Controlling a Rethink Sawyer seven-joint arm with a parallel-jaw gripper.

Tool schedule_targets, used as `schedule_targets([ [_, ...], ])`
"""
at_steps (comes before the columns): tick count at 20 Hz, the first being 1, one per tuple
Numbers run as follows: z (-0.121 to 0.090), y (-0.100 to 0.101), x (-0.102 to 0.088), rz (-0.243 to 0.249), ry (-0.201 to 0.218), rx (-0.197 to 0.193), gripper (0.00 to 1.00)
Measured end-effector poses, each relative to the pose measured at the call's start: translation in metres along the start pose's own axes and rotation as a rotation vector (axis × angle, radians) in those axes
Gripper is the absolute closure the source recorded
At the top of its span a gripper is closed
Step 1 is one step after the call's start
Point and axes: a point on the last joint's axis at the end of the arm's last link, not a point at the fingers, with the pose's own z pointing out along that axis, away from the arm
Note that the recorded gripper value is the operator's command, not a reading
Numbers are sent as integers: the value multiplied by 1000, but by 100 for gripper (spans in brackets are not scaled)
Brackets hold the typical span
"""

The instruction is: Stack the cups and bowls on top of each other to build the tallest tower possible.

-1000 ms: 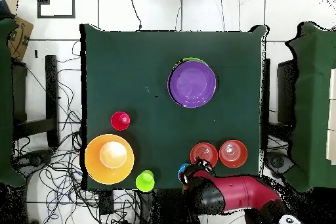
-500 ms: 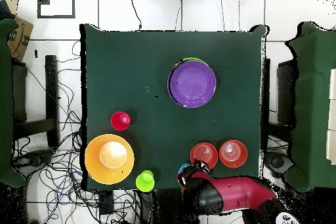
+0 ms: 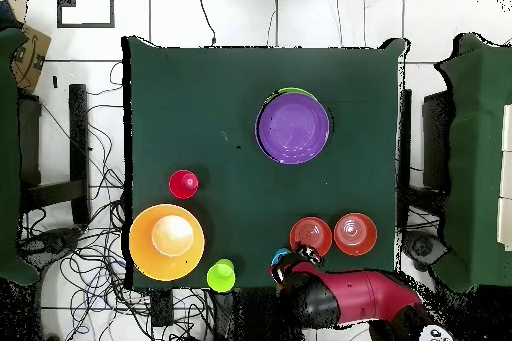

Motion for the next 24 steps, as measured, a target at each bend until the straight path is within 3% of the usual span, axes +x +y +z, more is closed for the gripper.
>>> schedule_targets([
  [24,-3,3,-6,-17,-17,18,0],
])
